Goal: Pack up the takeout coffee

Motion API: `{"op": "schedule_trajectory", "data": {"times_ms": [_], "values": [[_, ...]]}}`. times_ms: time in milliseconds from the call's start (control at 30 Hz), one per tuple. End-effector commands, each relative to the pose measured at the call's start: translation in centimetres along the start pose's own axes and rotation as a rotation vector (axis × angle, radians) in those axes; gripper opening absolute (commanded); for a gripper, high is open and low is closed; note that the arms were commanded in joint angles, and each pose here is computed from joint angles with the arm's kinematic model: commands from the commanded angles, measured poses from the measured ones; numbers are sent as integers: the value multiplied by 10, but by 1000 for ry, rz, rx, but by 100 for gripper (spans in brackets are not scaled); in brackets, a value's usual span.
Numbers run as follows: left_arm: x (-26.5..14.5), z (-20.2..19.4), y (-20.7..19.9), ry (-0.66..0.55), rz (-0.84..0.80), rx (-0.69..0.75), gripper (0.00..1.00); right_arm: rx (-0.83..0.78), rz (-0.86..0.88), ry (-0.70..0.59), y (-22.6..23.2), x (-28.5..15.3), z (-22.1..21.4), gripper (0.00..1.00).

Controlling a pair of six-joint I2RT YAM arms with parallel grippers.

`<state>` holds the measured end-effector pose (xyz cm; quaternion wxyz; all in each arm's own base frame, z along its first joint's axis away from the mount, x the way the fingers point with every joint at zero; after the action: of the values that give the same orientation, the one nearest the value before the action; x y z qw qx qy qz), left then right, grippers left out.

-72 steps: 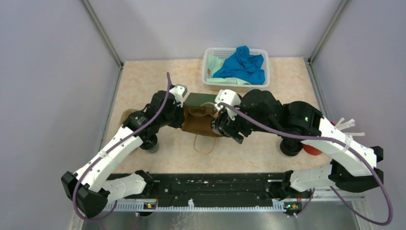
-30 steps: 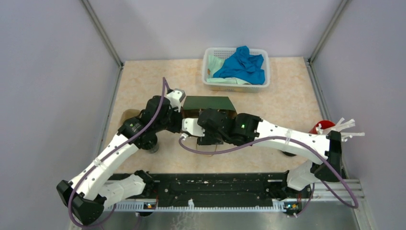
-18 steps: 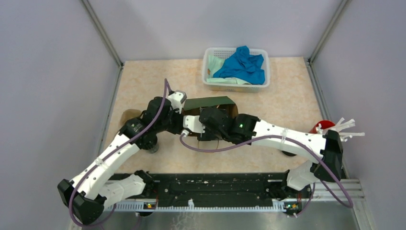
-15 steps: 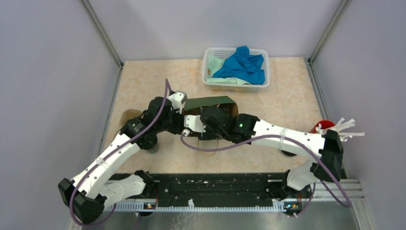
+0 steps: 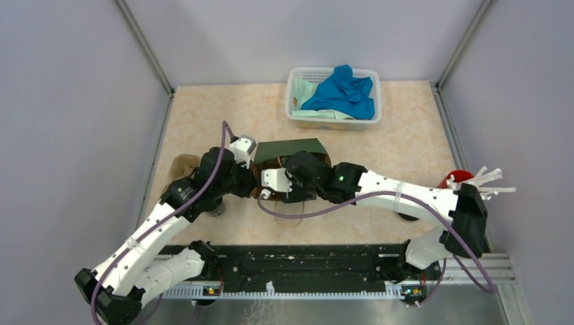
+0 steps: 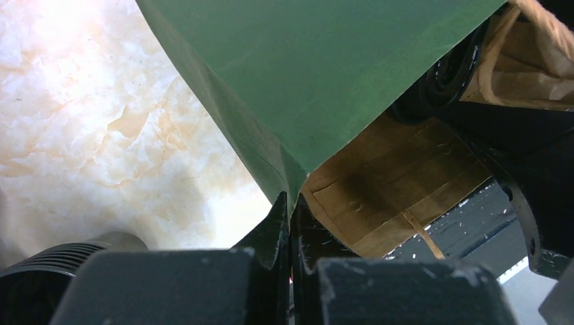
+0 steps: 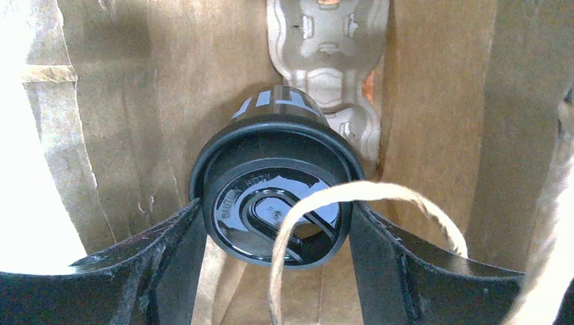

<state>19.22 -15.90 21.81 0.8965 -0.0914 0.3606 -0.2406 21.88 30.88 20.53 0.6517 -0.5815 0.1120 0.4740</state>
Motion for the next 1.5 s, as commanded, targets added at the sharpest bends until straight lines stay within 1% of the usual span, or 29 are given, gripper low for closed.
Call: {"op": "schedule_trajectory", "data": {"times_ms": [0, 133, 300, 433, 700, 767, 900, 967, 1100, 1233, 1467], "values": [[4, 7, -5, -45, -26, -11, 0, 6, -55, -9, -14, -18, -6, 49], [5, 9, -7, -48, -39, -2, 0, -40, -75, 13, -19, -9, -3, 49], [5, 7, -5, -40, -37, 26, 0, -75, -41, -10, -22, 11, 13, 49], [6, 6, -8, -30, -54, 29, 0, -95, -33, -7, -19, 21, 14, 49], [4, 5, -2, -29, -15, 31, 0, -110, -61, 39, -15, 8, -5, 49], [4, 5, 0, -27, -8, 37, 0, -72, -86, 43, -23, -6, -6, 49], [7, 3, 1, -16, -1, 35, 0, 45, -141, -27, -41, -39, 10, 50], [9, 3, 1, -8, 6, 29, 0, 68, -148, -68, -40, -52, 17, 50], [8, 10, 1, 6, 31, 16, 0, 112, -151, -63, -33, -71, 9, 50], [2, 23, 3, 10, 94, -12, 0, 223, -148, -126, -35, -100, 11, 50], [2, 31, 0, 37, 107, -20, 0, 383, -123, -202, -31, -133, 14, 50]]}}
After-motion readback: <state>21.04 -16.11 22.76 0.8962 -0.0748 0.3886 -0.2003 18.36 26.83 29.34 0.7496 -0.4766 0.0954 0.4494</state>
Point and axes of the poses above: each gripper's point midway between its finger pads, its own x axis out along the fingers, its own y axis along the line the jaws close on, z = x × y, the point moved 2 cm from there along -x, back along the fingers, and after that the axes turned 9 degrees about -x, right-handed, at the moved point
